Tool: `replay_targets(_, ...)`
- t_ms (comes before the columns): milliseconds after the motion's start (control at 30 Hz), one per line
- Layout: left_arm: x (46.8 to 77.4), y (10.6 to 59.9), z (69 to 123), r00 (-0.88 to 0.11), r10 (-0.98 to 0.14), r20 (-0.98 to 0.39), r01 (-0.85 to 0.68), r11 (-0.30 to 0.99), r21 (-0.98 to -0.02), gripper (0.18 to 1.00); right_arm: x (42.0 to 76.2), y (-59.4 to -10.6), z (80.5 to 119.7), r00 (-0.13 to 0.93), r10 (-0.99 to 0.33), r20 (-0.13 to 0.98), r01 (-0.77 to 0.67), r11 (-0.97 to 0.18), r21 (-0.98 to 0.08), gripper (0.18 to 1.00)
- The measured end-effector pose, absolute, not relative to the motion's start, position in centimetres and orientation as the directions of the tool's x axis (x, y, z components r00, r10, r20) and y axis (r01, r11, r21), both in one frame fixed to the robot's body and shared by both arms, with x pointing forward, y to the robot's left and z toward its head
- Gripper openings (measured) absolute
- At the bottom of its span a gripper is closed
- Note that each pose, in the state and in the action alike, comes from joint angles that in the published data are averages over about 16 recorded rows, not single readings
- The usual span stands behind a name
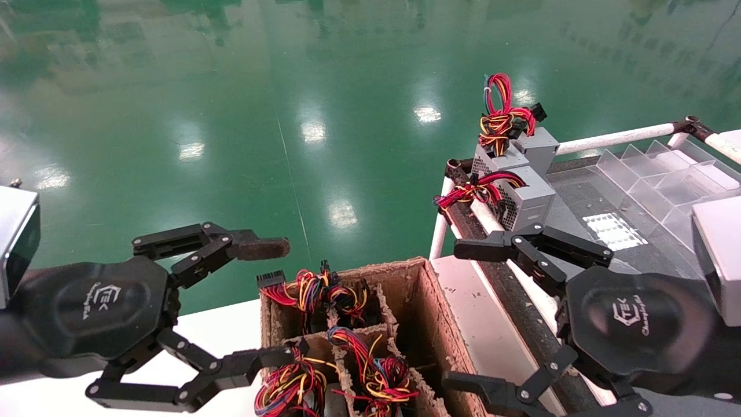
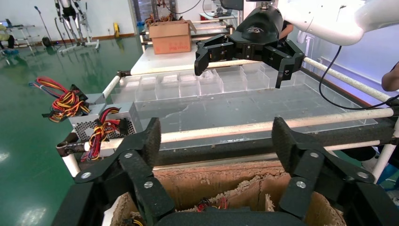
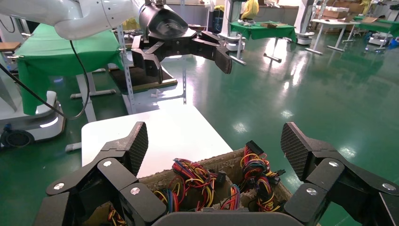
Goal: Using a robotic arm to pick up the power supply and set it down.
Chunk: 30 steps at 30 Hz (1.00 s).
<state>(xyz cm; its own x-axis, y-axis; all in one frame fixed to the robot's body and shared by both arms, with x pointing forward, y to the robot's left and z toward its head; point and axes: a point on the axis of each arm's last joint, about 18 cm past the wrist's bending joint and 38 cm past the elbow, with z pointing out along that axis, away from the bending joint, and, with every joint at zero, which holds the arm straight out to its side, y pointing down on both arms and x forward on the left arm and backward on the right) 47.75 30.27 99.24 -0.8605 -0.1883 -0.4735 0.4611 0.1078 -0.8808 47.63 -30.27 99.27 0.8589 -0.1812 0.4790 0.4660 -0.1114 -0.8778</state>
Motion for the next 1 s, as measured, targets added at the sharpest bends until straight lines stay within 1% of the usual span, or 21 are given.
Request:
replay_targets(100,47.75,30.27,99.24,-0.860,-0.188,-0.473,0.461,0.108,-0.881,0.837,47.63,-30.27,99.27,0.859,-0.181,0.479,0.466,-0.111,-0.878,1.001)
replay_targets(300,47.75,30.27,99.24,-0.860,-0.188,-0.473,0.461,0.108,-0.881,0.762,47.63,-30.27,99.27,0.859,-0.181,0.479,0.466,-0.111,-0.878,1.001)
replay_targets(500,47.75,30.28,99.24,-0.860,-0.188,-0.473,0.461,0.108,-0.881,0.626,47.63,-30.27,99.27,0.859,-0.181,0.479,0.466,-0.111,-0.878,1.001)
replay_targets(633,47.75,30.27,99.24,-0.860,-0.188,-0.473,0.461,0.108,-0.881,0.517,47.63,-30.27,99.27,0.859,-0.181,0.479,0.466,-0.111,-0.878,1.001)
replay_targets(833,47.75,30.27,99.24,-0.860,-0.188,-0.473,0.461,0.108,-0.881,0.386,47.63,-30.27,99.27,0.859,-0.181,0.479,0.466,-0.111,-0.878,1.001)
replay_targets(1000,47.75,30.27,99.24,-0.860,-0.188,-0.473,0.461,0.108,-0.881,0.307,47.63,-30.27,99.27,0.859,-0.181,0.479,0.466,-0.111,-0.878,1.001)
